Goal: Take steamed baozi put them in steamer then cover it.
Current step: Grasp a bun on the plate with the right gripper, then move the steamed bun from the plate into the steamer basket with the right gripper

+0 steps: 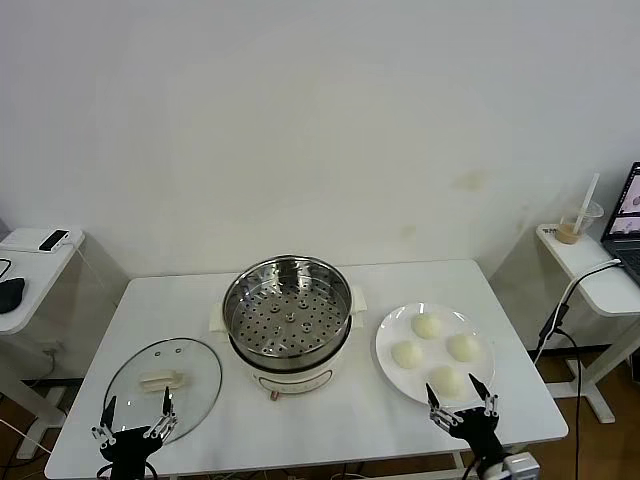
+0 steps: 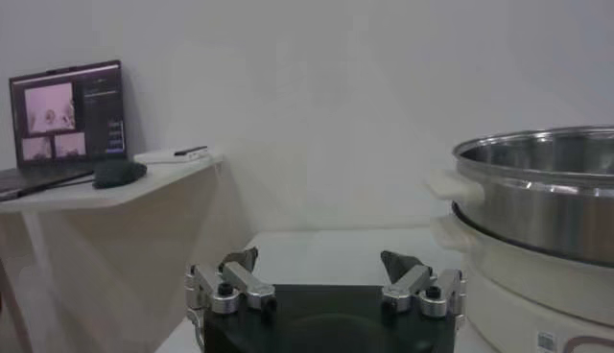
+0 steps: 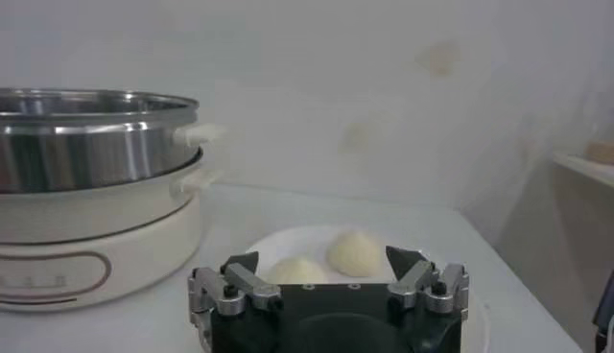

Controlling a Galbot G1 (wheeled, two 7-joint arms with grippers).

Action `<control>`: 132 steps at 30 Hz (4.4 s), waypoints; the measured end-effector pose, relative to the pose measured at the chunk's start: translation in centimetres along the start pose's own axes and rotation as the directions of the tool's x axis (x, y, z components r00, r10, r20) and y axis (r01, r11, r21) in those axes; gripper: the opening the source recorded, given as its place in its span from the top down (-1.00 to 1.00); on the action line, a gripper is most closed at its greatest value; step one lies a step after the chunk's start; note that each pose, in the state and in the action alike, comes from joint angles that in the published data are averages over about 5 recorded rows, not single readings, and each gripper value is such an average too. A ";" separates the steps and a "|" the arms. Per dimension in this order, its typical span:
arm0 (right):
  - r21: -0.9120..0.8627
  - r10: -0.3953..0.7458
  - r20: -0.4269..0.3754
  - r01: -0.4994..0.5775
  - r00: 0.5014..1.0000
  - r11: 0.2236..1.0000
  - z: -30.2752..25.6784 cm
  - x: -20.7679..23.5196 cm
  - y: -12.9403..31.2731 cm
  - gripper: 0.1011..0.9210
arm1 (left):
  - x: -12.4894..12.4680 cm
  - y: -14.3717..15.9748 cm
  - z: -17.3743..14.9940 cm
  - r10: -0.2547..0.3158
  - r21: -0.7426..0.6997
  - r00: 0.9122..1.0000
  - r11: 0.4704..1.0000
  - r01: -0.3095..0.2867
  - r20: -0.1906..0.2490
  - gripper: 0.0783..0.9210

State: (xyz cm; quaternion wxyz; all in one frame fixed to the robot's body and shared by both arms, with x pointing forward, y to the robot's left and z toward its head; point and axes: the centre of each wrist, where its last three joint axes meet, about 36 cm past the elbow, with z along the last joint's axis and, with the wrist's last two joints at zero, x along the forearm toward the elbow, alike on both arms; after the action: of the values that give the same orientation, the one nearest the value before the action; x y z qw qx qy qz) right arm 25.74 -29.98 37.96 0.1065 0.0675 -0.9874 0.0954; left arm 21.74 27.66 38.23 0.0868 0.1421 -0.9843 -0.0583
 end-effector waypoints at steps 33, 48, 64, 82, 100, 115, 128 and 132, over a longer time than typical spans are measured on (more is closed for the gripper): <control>0.763 -0.267 -0.397 0.478 0.878 0.435 -13.8 -22.8 -17.7 -0.76 | 0.3 -1.2 -5.4 0.059 -0.104 0.992 0.993 -0.047 0.111 -0.77; 0.567 -0.334 -0.732 0.803 0.593 0.184 -17.9 -32.1 -14.9 -0.76 | -0.2 -0.8 -6.5 0.051 -0.123 0.988 0.992 -0.033 0.147 -0.77; 0.461 -0.277 -0.832 0.877 0.480 0.134 -16.0 -37.1 -11.7 -0.76 | -0.1 0.3 -6.4 0.026 -0.154 0.988 0.988 -0.002 0.151 -0.77; 0.444 -0.244 -0.854 0.888 0.459 0.117 -15.1 -39.8 -8.9 -0.70 | 0.0 0.9 -6.3 0.014 -0.182 0.986 0.983 0.017 0.165 -0.77; 0.429 -0.207 -0.872 0.896 0.444 0.117 -14.5 -40.0 -9.0 -0.29 | 0.0 0.8 -6.6 0.014 -0.176 0.985 0.984 0.017 0.173 -0.77; 0.466 -0.231 -0.847 0.878 0.478 0.108 -17.5 -39.0 -10.2 -0.18 | 0.0 0.7 -6.7 0.025 -0.178 0.984 0.984 0.007 0.175 -0.77; 0.594 -0.327 -0.759 0.805 0.564 0.010 -30.7 -37.3 -8.8 -0.18 | -0.7 0.6 -6.3 0.046 -0.180 0.984 0.984 -0.014 0.173 -0.77; 0.636 -0.366 -0.725 0.771 0.584 -0.029 -35.3 -36.7 -7.3 -0.18 | -0.7 0.7 -6.3 0.047 -0.180 0.984 0.983 -0.016 0.171 -0.77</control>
State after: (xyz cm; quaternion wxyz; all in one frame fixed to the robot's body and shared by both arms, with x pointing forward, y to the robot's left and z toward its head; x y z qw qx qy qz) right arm 69.38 -25.76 64.87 0.2453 0.5067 -0.5635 0.6046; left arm 23.39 27.99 44.42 0.0133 0.1125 -0.9811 -0.1571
